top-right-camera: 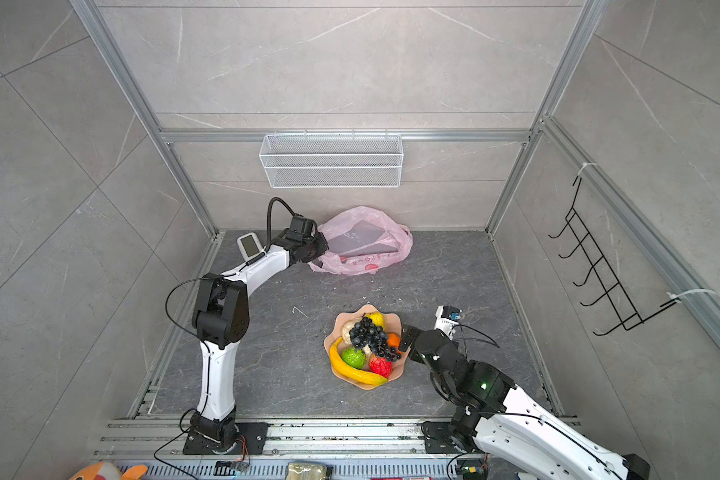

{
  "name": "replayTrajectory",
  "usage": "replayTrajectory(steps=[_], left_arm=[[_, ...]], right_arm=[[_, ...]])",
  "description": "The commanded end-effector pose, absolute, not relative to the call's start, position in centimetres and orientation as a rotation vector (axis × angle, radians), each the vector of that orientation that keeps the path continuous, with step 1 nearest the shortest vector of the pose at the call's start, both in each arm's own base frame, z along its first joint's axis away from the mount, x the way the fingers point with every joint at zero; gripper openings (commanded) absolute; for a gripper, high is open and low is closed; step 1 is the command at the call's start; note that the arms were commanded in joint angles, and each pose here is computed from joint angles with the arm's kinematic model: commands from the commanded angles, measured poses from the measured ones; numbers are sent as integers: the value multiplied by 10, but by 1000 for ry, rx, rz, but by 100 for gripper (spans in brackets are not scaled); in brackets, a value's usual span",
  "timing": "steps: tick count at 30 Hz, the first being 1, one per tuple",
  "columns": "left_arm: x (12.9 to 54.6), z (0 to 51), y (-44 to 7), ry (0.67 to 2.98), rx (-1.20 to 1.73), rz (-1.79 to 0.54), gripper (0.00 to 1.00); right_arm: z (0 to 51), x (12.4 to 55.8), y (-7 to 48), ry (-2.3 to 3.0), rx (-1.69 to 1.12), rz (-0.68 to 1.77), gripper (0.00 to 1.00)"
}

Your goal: Take the fake fruits out of the plastic bag

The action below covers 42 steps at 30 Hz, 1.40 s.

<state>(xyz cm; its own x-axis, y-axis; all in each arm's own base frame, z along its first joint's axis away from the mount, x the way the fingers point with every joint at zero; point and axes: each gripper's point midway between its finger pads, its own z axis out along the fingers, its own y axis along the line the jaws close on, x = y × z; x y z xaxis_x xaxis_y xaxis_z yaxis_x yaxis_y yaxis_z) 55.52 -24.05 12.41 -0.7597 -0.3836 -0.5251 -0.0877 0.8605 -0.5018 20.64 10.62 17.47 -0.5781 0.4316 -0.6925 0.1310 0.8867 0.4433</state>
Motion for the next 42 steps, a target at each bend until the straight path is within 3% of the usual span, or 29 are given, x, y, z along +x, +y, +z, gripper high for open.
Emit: replayTrajectory(steps=[1, 4, 6, 8, 13, 21, 27, 42], left_arm=[[548, 128, -250, 2444, -223, -627, 0], [545, 125, -249, 2485, -170, -587, 1], [539, 122, -239, 2515, -164, -507, 33], [532, 124, -230, 2539, -145, -447, 55], [508, 141, -216, 2567, -113, -381, 77], [456, 168, -191, 2526, -130, -379, 88], [421, 178, -168, 2475, -136, -343, 90], [373, 131, -102, 2394, -308, -215, 90]], right_arm=[[162, 200, 97, 2171, 526, 456, 99], [157, 198, 96, 2168, 577, 496, 99], [154, 197, 96, 2161, 615, 525, 99], [152, 196, 96, 2154, 640, 550, 99], [146, 193, 96, 2145, 669, 588, 99], [126, 188, 108, 2188, 683, 668, 100], [115, 188, 131, 2198, 666, 823, 100], [99, 196, 163, 2102, 780, 1128, 100]])
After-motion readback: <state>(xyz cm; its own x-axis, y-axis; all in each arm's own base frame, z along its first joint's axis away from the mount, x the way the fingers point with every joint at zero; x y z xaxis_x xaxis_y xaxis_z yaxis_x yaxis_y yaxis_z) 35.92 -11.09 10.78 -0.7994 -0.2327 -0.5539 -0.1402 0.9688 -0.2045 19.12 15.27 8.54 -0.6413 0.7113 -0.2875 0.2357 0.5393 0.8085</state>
